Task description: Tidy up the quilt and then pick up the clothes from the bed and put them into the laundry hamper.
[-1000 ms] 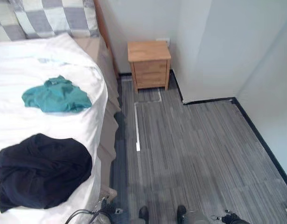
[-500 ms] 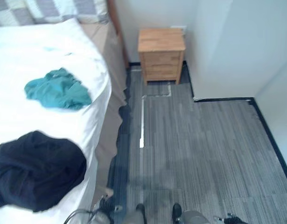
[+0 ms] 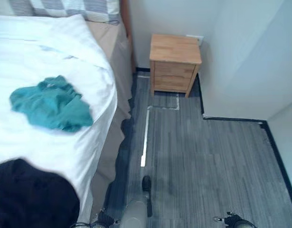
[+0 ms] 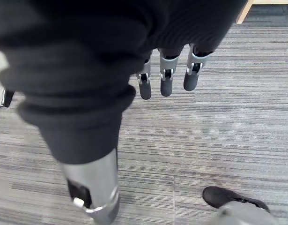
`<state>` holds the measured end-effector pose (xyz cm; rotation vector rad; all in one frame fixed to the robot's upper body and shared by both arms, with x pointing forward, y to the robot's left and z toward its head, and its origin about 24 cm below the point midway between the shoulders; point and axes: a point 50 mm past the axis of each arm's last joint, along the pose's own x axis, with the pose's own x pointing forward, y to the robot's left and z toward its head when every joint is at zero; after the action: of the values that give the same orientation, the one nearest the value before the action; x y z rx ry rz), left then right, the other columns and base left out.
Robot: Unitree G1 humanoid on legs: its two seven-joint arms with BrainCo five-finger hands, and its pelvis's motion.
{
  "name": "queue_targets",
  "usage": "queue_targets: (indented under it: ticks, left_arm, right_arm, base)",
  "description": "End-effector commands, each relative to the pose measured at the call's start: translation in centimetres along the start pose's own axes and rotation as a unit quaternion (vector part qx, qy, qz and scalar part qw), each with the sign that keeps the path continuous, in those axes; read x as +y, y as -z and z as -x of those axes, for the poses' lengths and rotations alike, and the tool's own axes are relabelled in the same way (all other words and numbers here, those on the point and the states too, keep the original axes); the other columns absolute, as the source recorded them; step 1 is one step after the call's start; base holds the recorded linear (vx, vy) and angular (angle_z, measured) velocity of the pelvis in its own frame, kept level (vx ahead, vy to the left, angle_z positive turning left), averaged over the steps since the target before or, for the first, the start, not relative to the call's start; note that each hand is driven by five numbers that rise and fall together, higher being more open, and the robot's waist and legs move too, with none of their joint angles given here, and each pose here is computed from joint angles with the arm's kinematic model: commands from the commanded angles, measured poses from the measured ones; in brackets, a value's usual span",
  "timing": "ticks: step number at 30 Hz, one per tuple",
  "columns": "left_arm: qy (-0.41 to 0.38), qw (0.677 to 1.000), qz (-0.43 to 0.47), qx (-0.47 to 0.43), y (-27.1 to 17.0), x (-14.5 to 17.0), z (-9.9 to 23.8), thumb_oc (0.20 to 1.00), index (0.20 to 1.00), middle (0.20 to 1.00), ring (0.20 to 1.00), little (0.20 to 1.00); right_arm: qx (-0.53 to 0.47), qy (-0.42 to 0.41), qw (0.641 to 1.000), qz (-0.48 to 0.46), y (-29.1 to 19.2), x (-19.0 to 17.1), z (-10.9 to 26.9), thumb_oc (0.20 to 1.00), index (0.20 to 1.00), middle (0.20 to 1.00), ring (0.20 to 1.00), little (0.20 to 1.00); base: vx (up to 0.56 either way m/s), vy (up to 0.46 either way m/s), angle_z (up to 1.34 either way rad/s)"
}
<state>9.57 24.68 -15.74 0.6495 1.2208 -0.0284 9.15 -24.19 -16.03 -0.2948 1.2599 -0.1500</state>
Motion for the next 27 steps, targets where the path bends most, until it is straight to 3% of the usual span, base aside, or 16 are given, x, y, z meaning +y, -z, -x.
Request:
queue_targets:
  ticks: [1, 9, 15, 21, 27]
  left_arm:
    - [-0.012, 0.999, -0.03, 0.012, 0.7, 0.9, -0.1, 1.0, 1.0, 1.0, 1.0, 1.0]
    - [-0.056, 0.994, -0.043, -0.08, -5.1, 3.6, -0.5, 1.0, 1.0, 1.0, 1.0, 1.0]
    - [-0.04, 0.993, -0.038, -0.101, -6.3, 2.3, -0.3, 1.0, 1.0, 1.0, 1.0, 1.0]
    - [-0.044, 0.995, -0.038, -0.084, -5.4, 1.8, -0.3, 1.0, 1.0, 1.0, 1.0, 1.0]
    - [-0.035, 0.999, -0.029, -0.012, -1.2, 1.3, -0.2, 1.0, 1.0, 1.0, 1.0, 1.0]
  right_arm:
    - [-0.017, 0.017, 0.999, 0.027, -0.5, -1.5, 0.0, 1.0, 1.0, 1.0, 1.0, 1.0]
    - [-0.024, 0.016, 0.999, 0.02, -1.0, -1.4, 0.0, 1.0, 1.0, 1.0, 1.0, 1.0]
    - [-0.002, 0.012, 0.998, 0.063, 0.0, -1.6, 0.0, 1.0, 1.0, 1.0, 1.0, 1.0]
    - [-0.042, 0.024, 0.995, 0.09, -2.4, -2.3, -0.1, 1.0, 1.0, 1.0, 1.0, 1.0]
    - [-0.138, 0.066, 0.985, 0.078, -6.6, -4.2, 0.7, 1.0, 1.0, 1.0, 1.0, 1.0]
  base:
    - [0.55, 0.099, 0.09]
    - [0.72, -0.126, 0.52]
    - [0.38, -0.197, 0.83]
    - [0.3, -0.179, 0.57]
    - [0.3, 0.045, 1.0]
